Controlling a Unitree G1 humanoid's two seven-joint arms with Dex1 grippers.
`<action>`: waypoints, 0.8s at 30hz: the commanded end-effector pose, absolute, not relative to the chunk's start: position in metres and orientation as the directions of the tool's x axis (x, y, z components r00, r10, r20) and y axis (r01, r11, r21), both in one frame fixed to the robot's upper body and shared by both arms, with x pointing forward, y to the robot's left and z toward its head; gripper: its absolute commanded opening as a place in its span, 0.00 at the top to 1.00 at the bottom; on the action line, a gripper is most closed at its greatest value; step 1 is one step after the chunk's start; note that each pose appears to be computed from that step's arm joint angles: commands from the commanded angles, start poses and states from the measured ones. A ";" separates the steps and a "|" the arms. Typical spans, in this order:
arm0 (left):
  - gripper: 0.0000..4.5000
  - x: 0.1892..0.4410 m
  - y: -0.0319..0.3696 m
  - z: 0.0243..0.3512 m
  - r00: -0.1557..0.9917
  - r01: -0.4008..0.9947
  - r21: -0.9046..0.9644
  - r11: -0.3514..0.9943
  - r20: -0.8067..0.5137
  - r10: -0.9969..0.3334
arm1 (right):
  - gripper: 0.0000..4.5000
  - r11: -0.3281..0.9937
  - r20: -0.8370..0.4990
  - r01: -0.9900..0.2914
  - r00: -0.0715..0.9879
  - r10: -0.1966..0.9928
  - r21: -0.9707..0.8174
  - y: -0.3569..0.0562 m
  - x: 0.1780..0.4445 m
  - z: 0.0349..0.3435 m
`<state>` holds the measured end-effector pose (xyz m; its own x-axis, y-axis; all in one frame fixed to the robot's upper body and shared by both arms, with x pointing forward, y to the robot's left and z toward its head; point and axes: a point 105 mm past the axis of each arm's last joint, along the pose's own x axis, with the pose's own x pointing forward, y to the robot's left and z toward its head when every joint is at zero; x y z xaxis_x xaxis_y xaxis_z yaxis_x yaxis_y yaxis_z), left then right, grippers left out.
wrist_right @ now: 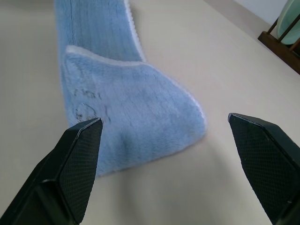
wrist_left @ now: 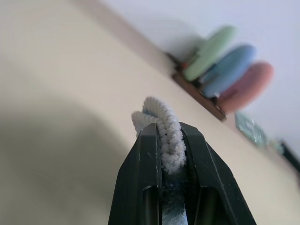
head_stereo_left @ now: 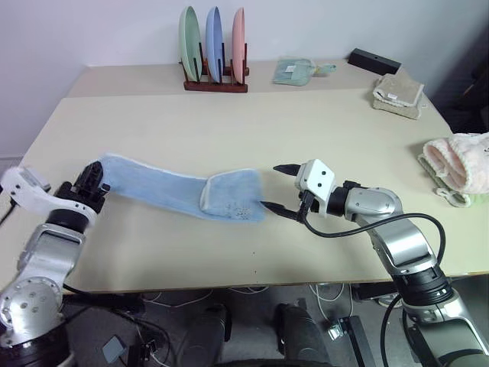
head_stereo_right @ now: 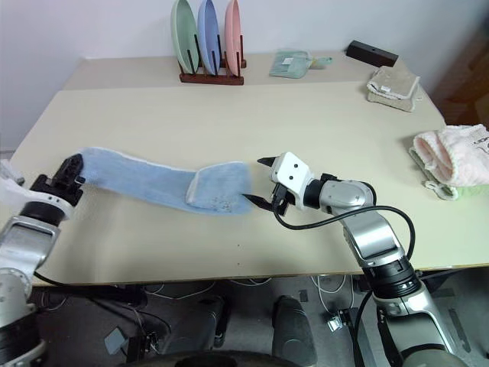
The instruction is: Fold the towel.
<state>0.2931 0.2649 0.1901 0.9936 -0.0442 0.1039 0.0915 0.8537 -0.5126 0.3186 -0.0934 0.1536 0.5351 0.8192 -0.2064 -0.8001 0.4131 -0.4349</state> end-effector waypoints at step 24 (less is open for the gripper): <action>0.58 0.289 0.050 0.148 0.611 0.775 -0.136 0.618 -0.093 -0.786 | 0.02 0.445 -0.186 -0.754 0.585 0.789 -0.484 -0.098 0.320 0.155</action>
<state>0.2926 0.0479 0.1330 0.6115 -0.7771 -0.1489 0.7635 0.6289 -0.1470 0.3213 -0.1004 0.1435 0.5839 0.7800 -0.2253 -0.7728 0.4488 -0.4488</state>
